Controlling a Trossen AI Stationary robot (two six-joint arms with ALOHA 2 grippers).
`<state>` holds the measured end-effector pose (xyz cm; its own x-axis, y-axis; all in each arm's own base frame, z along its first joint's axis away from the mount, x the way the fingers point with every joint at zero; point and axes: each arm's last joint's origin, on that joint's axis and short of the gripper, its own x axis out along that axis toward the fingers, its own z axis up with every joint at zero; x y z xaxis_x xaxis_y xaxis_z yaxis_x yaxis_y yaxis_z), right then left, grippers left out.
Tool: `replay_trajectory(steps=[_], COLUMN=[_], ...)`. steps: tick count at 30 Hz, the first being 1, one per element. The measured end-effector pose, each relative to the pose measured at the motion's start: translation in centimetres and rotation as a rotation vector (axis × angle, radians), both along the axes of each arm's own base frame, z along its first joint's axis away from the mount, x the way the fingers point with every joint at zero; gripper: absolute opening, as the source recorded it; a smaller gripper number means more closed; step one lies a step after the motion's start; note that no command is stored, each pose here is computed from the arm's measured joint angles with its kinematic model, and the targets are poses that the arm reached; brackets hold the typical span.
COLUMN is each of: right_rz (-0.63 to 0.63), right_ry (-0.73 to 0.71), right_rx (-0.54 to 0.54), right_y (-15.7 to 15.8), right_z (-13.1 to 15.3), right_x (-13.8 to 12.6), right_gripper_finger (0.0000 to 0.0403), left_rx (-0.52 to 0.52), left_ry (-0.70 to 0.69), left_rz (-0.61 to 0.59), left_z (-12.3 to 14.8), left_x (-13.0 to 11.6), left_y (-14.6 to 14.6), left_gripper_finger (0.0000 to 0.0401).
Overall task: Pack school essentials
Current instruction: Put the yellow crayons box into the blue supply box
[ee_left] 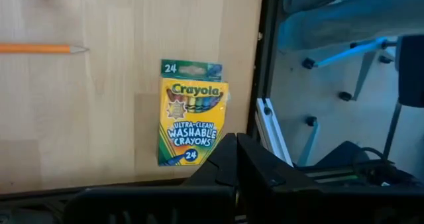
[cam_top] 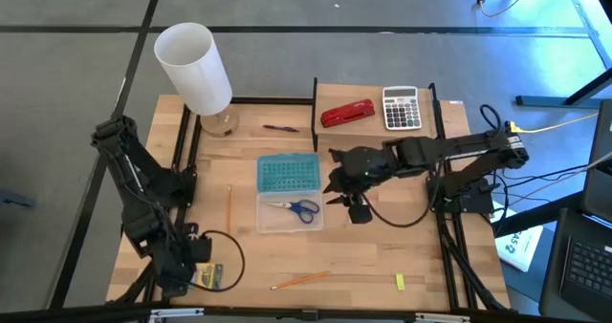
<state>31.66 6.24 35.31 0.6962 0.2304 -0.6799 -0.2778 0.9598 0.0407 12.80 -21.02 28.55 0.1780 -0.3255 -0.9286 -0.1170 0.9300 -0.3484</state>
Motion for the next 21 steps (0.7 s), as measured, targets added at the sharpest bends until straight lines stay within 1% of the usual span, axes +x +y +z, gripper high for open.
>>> replay_trajectory(steps=[4,21], right_rz=[0.036,0.035], right_ry=[-0.020,-0.021], right_rx=[-0.008,-0.006], right_y=[0.49,0.51], right_z=[0.05,0.03], right_x=[0.08,0.12], right_gripper_finger=[0.0139,0.0139], left_rx=[0.007,0.025], left_ry=[0.001,-0.032], left_rz=[0.002,0.013], left_z=[-0.14,-0.13], left_x=[0.06,0.12], left_y=[-0.09,-0.07], left_gripper_finger=[0.0000,0.0000])
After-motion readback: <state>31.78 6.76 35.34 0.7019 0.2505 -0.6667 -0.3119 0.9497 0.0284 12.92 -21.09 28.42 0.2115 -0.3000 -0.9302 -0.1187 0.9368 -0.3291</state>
